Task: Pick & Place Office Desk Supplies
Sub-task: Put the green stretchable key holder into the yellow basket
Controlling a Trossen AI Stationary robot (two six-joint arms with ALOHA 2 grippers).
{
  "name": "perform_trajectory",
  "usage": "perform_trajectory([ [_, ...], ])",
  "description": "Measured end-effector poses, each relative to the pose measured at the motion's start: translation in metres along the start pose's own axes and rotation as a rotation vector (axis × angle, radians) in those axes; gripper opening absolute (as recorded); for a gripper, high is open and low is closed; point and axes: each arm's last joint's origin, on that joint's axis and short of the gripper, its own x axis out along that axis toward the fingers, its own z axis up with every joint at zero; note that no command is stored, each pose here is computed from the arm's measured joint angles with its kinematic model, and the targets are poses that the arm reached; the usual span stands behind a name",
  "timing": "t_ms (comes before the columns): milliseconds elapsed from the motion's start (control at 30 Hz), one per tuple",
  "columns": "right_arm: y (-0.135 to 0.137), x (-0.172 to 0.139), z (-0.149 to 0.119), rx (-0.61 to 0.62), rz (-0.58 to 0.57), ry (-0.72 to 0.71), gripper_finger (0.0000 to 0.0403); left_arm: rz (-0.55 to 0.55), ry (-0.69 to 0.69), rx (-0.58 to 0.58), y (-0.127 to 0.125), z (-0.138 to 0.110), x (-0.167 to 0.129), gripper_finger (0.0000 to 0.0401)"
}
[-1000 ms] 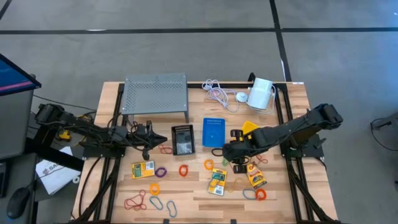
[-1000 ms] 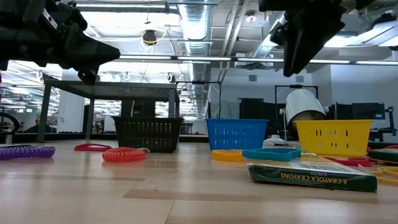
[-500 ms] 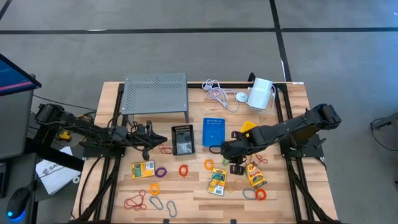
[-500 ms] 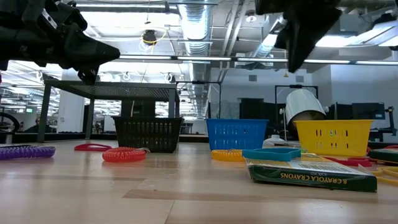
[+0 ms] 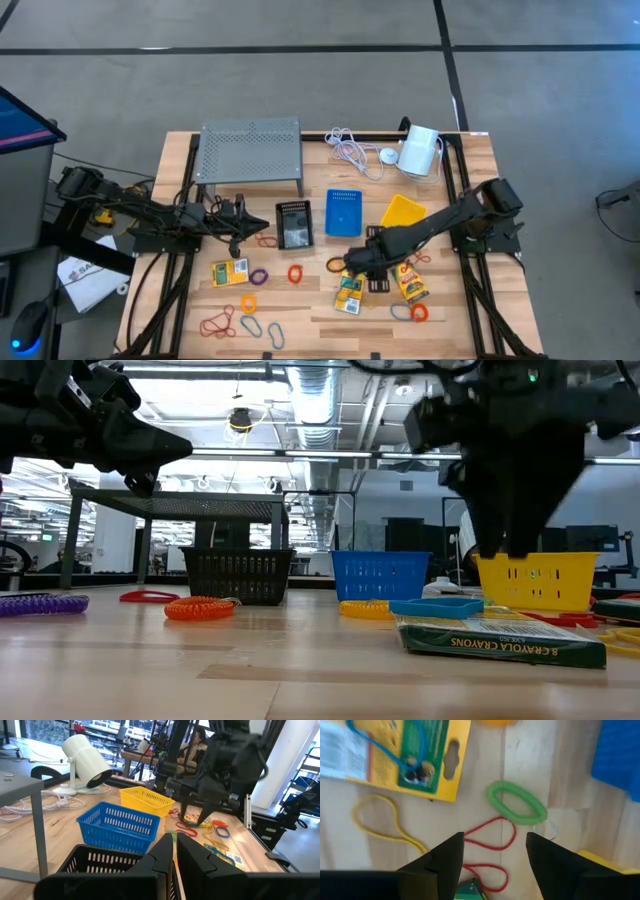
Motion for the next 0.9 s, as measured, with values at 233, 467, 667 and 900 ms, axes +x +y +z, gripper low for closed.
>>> perform_trajectory([
  [233, 0.005, 0.017, 0.004, -0.049, -0.021, 0.016, 0.0168, 0.001, 0.004, 0.001, 0.000, 0.000, 0.000, 0.0021],
  [467, 0.007, 0.019, 0.009, -0.060, -0.023, -0.028, 0.0134, 0.003, 0.011, 0.003, 0.000, -0.001, 0.000, 0.0021],
  [667, 0.008, 0.019, 0.011, -0.069, -0.014, -0.055, 0.0123, 0.003, 0.011, 0.003, 0.000, -0.001, 0.000, 0.0021],
  [900, 0.004, 0.019, 0.016, -0.055, -0.007, -0.082, 0.0150, 0.003, 0.011, 0.003, 0.000, -0.001, 0.000, 0.0021],
])
